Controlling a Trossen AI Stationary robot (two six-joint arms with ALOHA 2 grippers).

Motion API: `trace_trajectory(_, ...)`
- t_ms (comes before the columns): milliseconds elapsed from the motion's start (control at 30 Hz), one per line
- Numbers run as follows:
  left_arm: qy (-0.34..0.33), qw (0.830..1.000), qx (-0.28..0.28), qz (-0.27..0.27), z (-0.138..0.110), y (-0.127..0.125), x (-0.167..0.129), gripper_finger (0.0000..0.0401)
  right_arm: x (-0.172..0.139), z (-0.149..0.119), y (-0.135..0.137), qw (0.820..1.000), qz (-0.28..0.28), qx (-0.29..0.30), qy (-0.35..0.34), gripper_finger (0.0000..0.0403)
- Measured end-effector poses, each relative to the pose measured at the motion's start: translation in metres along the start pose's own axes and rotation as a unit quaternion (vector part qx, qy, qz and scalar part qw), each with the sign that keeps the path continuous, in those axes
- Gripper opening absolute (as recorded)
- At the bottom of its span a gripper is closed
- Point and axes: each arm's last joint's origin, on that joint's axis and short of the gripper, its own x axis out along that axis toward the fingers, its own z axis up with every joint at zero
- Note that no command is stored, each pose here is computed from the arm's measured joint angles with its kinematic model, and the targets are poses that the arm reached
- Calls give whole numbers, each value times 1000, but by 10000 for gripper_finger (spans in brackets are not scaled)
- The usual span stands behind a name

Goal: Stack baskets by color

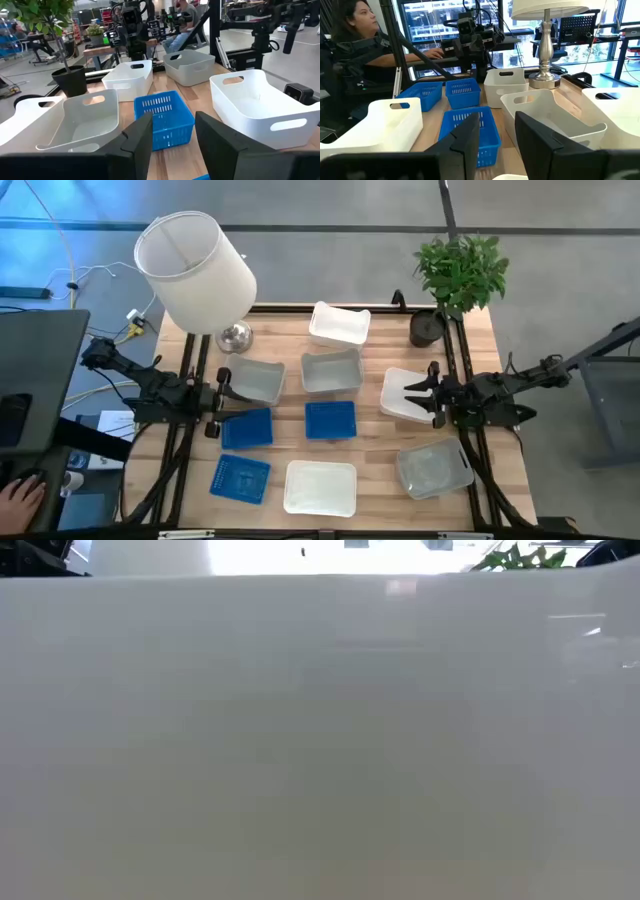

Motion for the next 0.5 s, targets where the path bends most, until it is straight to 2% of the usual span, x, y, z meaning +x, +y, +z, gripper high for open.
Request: trace_trajectory(500,0,1000,0,0,0,0,0,136,0,0,0,1000,0,0,0,114)
